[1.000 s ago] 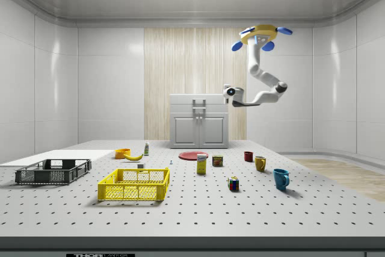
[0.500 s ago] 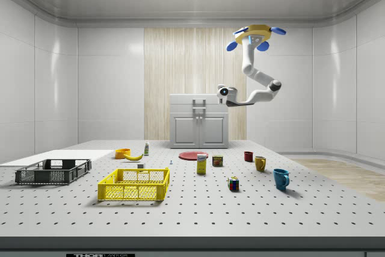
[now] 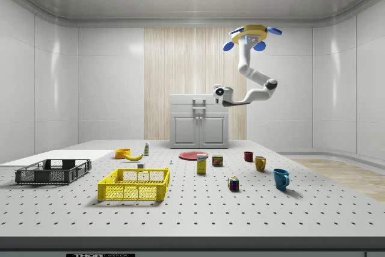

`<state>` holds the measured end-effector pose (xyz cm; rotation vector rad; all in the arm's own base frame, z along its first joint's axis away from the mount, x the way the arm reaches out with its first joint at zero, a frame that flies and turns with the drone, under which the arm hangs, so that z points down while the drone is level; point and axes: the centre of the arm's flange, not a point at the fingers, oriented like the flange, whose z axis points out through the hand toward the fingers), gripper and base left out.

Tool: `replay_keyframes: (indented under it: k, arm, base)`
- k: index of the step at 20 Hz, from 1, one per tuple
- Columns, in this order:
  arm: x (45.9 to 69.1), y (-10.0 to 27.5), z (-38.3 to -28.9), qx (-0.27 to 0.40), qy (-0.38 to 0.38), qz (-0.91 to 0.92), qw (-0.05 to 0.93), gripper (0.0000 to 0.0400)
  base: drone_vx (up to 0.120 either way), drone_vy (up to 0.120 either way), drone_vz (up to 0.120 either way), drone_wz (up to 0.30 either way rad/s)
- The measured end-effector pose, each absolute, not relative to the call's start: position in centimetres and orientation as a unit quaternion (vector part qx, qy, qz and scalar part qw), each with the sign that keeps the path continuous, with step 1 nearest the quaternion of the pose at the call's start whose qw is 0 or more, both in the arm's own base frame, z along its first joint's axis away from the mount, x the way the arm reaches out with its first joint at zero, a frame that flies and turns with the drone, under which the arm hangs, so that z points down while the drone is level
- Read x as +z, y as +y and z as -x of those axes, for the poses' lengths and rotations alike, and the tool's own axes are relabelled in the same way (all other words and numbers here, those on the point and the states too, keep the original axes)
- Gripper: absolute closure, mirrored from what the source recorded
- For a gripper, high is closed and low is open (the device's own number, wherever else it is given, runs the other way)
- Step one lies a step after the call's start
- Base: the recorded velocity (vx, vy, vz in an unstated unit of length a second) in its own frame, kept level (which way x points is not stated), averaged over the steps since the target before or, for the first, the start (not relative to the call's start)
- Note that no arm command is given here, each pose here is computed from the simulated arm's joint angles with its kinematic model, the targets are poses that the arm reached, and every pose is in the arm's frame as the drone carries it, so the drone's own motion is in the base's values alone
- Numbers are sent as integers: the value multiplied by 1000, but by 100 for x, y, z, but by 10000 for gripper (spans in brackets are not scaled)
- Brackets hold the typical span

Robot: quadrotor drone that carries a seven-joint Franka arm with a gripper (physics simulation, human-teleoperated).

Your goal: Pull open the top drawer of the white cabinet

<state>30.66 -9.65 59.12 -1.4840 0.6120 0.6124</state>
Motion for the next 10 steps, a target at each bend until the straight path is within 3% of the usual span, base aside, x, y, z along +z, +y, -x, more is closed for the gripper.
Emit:
replay_keyframes:
  k: [10]
  arm:
    - [5913,-552,-3065,270,270,654,653,95]
  base:
    - [0,0,0,0]
